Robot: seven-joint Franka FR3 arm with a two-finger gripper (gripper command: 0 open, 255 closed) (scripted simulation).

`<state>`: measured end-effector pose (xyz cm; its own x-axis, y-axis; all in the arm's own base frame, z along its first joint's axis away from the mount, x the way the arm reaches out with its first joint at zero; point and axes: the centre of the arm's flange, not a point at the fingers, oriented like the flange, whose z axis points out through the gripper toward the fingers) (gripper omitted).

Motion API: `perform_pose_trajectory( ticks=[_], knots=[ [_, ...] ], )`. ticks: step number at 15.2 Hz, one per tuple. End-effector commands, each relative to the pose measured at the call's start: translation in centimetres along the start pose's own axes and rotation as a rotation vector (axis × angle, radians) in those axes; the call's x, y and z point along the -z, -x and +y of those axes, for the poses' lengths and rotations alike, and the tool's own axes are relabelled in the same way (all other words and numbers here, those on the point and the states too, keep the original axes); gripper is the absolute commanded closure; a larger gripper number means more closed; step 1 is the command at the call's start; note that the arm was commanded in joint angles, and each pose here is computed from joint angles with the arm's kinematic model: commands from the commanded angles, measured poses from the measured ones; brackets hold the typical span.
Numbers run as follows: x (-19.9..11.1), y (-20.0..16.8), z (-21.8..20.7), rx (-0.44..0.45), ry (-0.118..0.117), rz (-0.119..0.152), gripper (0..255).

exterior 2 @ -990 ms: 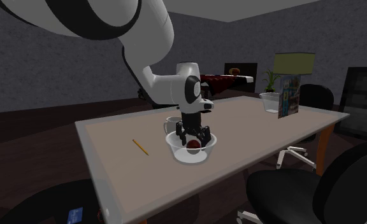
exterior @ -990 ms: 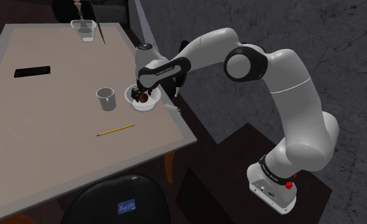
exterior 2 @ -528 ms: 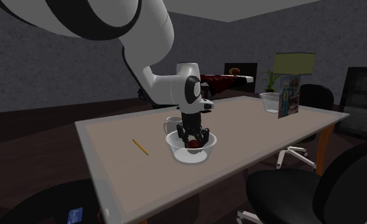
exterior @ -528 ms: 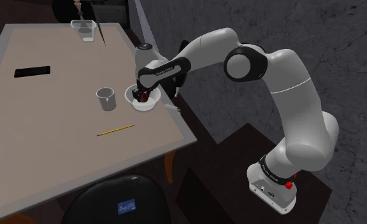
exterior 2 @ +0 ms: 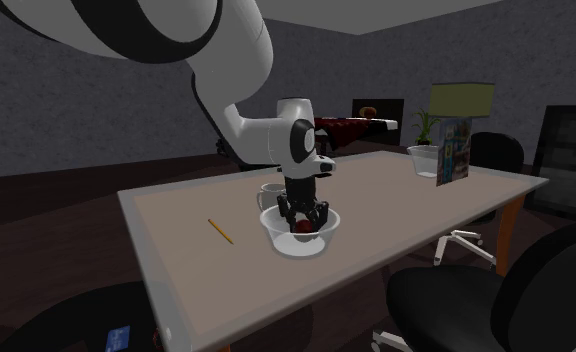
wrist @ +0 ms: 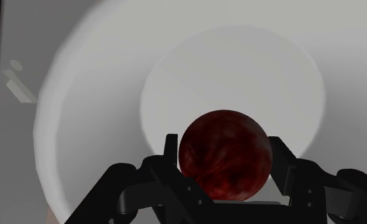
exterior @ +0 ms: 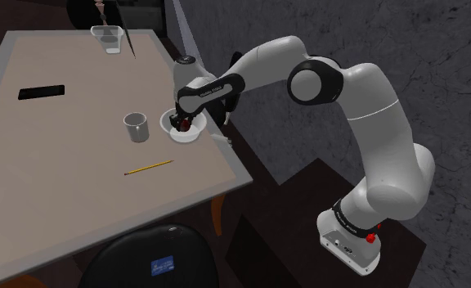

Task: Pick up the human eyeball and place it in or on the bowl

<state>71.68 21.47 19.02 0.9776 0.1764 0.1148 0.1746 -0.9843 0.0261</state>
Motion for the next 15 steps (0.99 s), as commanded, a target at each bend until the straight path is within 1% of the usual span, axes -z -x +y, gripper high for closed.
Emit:
perform_pose_trajectory(
  ticks=[1,15],
  knots=[
    [0.5,-0.1,0.0,0.0,0.0,0.0,255],
    [7.9,-0.9,0.2,0.0,0.0,0.0,255]
  ],
)
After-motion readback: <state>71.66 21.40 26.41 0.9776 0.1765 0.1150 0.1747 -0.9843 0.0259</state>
